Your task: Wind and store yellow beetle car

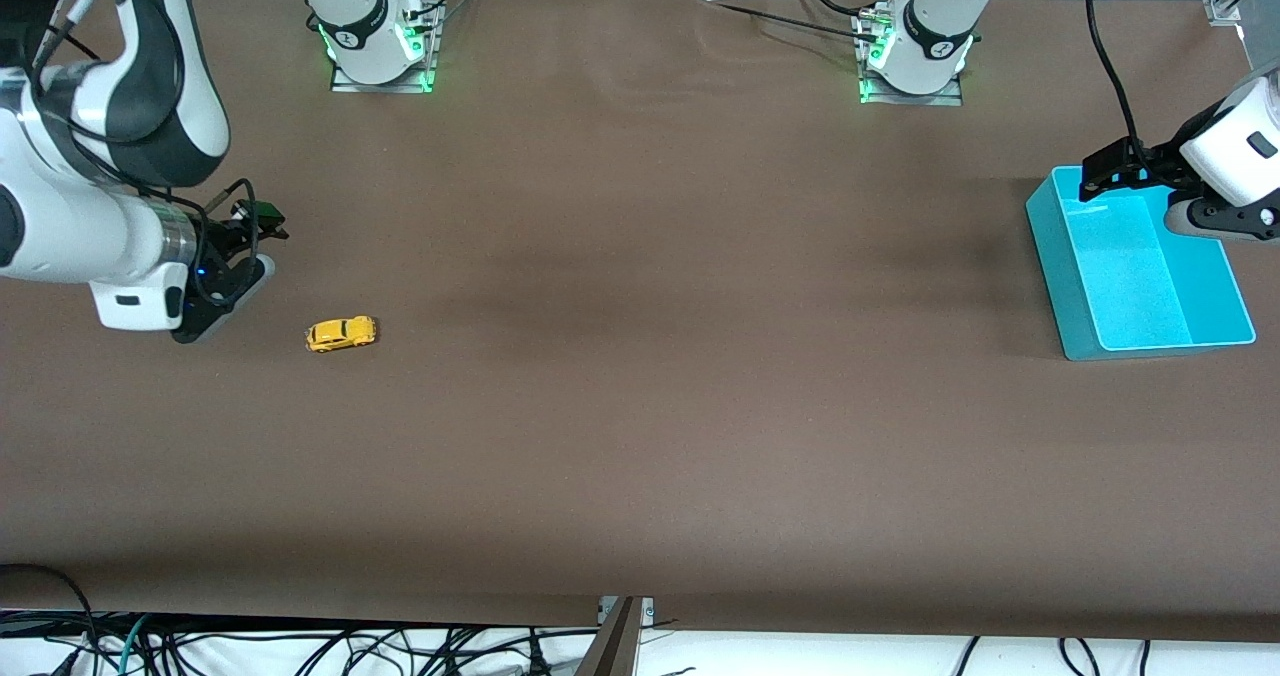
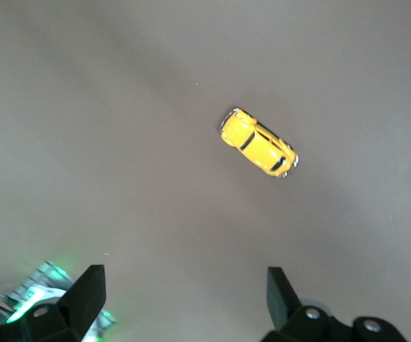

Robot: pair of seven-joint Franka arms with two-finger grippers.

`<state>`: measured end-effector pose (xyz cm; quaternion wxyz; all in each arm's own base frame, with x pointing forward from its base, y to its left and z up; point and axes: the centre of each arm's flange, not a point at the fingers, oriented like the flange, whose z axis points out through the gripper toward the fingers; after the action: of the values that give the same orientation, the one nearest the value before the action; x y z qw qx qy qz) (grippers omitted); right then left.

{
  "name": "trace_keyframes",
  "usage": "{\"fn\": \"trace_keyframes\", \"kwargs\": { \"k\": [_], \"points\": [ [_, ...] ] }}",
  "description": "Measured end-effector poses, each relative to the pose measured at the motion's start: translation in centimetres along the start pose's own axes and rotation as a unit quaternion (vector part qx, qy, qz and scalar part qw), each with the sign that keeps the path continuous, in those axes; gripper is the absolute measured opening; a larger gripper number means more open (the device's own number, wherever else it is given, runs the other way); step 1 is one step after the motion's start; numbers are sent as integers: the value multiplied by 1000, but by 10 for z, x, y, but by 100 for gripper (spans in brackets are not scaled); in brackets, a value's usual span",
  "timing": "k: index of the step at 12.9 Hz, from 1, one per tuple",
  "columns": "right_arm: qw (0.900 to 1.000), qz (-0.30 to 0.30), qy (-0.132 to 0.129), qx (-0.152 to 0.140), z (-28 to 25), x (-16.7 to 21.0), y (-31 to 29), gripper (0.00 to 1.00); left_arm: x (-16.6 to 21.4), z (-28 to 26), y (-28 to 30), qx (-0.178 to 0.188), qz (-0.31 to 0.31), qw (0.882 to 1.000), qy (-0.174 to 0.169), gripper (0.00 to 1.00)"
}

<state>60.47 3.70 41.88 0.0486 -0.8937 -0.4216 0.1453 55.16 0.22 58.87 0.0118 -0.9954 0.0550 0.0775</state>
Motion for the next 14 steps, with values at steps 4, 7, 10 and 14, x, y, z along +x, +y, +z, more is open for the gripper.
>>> {"fn": "trace_keyframes", "kwargs": {
  "k": [4,7,10,14],
  "points": [
    [987,-153,26,-40,61,-2,23,100,0,0,-3,-1,-3,1000,-1,100],
    [968,-234,42,-79,104,-1,25,100,-1,1,-4,-1,-3,1000,-1,100],
    [950,-280,57,-125,141,-1,25,100,-1,1,-4,-1,-3,1000,-2,100],
    [929,-334,54,-149,185,7,33,100,-1,1,-4,-1,-3,1000,-2,100]
  ]
}}
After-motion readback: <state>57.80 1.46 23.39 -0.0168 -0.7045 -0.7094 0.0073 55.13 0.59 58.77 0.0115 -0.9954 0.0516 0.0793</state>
